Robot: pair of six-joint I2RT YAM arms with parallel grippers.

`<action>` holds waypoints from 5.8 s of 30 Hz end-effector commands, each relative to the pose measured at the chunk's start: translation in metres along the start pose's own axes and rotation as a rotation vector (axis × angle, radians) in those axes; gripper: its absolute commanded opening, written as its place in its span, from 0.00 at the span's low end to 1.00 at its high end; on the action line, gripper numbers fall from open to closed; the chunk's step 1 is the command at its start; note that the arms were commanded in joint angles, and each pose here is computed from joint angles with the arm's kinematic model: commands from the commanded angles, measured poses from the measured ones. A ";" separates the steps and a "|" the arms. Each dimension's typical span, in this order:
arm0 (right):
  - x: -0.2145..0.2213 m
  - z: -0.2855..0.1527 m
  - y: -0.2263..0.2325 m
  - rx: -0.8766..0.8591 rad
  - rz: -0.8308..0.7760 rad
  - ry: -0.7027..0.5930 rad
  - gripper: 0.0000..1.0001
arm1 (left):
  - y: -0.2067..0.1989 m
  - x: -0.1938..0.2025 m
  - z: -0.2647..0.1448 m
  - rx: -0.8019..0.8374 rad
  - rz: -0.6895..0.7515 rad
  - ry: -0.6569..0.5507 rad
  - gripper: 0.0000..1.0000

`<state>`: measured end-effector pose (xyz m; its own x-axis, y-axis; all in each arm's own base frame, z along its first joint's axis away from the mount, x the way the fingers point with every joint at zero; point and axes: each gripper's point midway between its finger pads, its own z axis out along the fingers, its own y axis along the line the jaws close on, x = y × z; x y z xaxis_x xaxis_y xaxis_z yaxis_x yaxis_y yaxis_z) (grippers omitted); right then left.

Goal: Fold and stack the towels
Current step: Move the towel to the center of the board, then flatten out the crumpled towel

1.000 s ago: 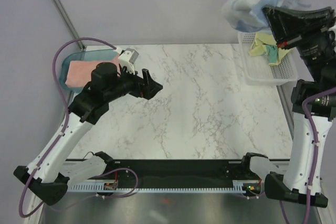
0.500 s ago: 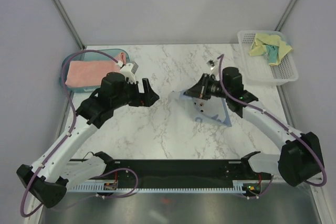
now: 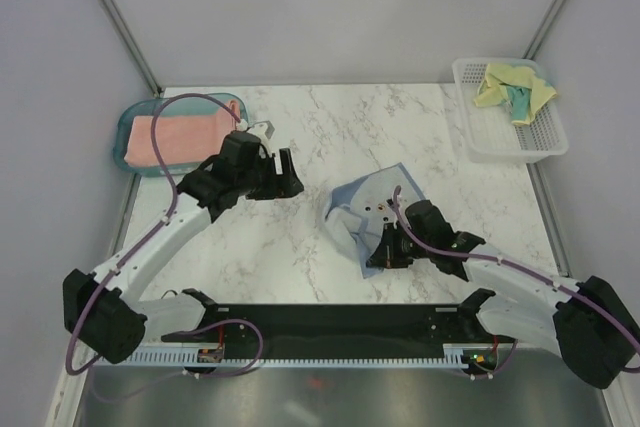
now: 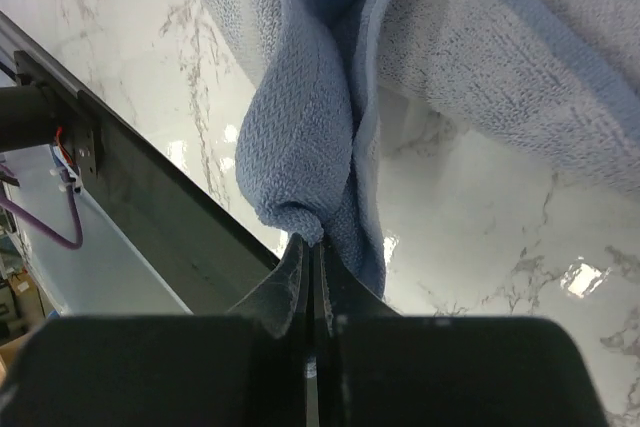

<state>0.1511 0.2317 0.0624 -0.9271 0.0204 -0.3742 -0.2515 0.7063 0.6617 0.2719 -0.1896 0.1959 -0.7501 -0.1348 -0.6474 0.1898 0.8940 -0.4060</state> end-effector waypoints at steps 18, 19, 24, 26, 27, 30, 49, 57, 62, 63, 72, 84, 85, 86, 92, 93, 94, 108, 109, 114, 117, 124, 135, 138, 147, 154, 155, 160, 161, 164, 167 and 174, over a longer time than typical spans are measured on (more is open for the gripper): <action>-0.001 -0.007 0.023 -0.038 0.038 -0.135 0.40 | -0.079 0.020 0.081 0.175 0.099 0.174 0.69; -0.004 -0.011 0.027 -0.051 0.036 -0.151 0.43 | -0.088 0.021 0.083 0.198 0.089 0.192 0.67; -0.012 -0.030 0.011 0.072 0.053 -0.220 0.50 | -0.111 0.048 0.114 0.186 0.082 0.285 0.56; -0.024 -0.038 0.001 0.129 0.078 -0.303 0.49 | -0.116 0.055 0.123 0.182 0.107 0.302 0.56; -0.026 -0.041 -0.007 0.162 0.093 -0.328 0.47 | -0.112 0.060 0.129 0.171 0.105 0.316 0.56; -0.041 -0.039 -0.019 0.224 0.109 -0.412 0.43 | -0.104 0.076 0.146 0.138 0.105 0.363 0.56; -0.097 0.025 -0.091 0.532 0.109 -0.366 0.38 | 0.036 0.131 0.139 -0.160 -0.219 0.389 0.45; -0.193 0.082 -0.156 0.547 0.100 -0.239 0.38 | 0.011 0.072 0.125 -0.077 -0.215 0.187 0.61; -0.275 0.085 -0.108 0.363 -0.076 -0.246 0.38 | -0.019 0.014 0.131 0.005 0.002 0.107 0.64; -0.278 0.077 -0.094 0.329 -0.095 -0.249 0.39 | -0.021 0.010 0.132 0.020 0.075 0.111 0.64; -0.194 0.002 -0.084 0.419 0.075 -0.237 0.46 | -0.064 -0.005 0.157 0.149 0.128 0.168 0.68; -0.091 -0.008 -0.051 0.345 -0.131 -0.215 0.43 | -0.082 0.007 0.199 0.316 0.441 0.223 0.64; -0.086 -0.005 -0.049 0.361 -0.138 -0.220 0.43 | -0.080 0.008 0.200 0.314 0.420 0.231 0.64; -0.082 -0.003 -0.044 0.350 -0.149 -0.228 0.43 | -0.080 0.010 0.201 0.313 0.400 0.237 0.64; -0.077 -0.014 -0.057 0.484 -0.201 -0.295 0.42 | -0.048 0.028 0.216 0.197 0.270 0.326 0.61; -0.078 -0.016 -0.056 0.488 -0.205 -0.299 0.42 | -0.042 0.032 0.219 0.182 0.259 0.342 0.61; -0.078 -0.018 -0.058 0.505 -0.213 -0.299 0.42 | -0.041 0.034 0.218 0.184 0.255 0.350 0.61; -0.050 0.004 -0.088 0.607 -0.243 -0.172 0.42 | -0.034 0.022 0.209 0.160 0.202 0.325 0.63; -0.049 0.005 -0.090 0.609 -0.243 -0.172 0.41 | -0.035 0.019 0.207 0.164 0.197 0.321 0.63; -0.047 0.010 -0.097 0.644 -0.241 -0.152 0.23 | -0.043 -0.002 0.190 0.180 0.192 0.264 0.64; -0.051 0.010 -0.095 0.645 -0.250 -0.160 0.02 | -0.045 -0.022 0.177 0.194 0.202 0.213 0.65; -0.080 -0.011 -0.051 0.543 -0.301 -0.202 0.00 | -0.052 -0.038 0.165 0.323 0.419 0.168 0.67; -0.103 -0.032 -0.028 0.336 -0.220 -0.178 0.00 | -0.067 -0.023 0.187 0.552 0.569 0.216 0.63; -0.100 -0.032 -0.034 0.333 -0.212 -0.161 0.00 | -0.068 -0.016 0.201 0.569 0.553 0.245 0.62; -0.097 -0.029 -0.043 0.332 -0.214 -0.144 0.00 | -0.058 0.005 0.239 0.581 0.531 0.307 0.61; -0.099 -0.026 -0.048 0.340 -0.210 -0.146 0.00 | -0.057 0.012 0.244 0.589 0.504 0.334 0.62; -0.099 -0.026 -0.048 0.340 -0.208 -0.146 0.00 | -0.058 0.012 0.243 0.597 0.501 0.337 0.61; -0.100 -0.025 -0.050 0.341 -0.204 -0.150 0.00 | -0.062 0.015 0.236 0.603 0.504 0.342 0.57; -0.100 -0.025 -0.049 0.339 -0.205 -0.152 0.00 | -0.063 0.015 0.234 0.606 0.504 0.341 0.55; -0.099 -0.025 -0.051 0.340 -0.197 -0.152 0.00 | -0.069 0.014 0.232 0.615 0.504 0.338 0.53; -0.100 -0.027 -0.048 0.331 -0.200 -0.160 0.00 | -0.063 0.015 0.235 0.579 0.508 0.341 0.54; -0.100 -0.029 -0.047 0.328 -0.199 -0.171 0.00 | -0.055 0.022 0.243 0.516 0.504 0.355 0.55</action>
<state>0.2427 0.1726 0.0793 -0.8257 -0.0526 -0.5616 -0.2751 0.9068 0.3194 0.3958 -0.3428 0.0400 -0.6563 0.4496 -0.6059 0.7494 0.4821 -0.4539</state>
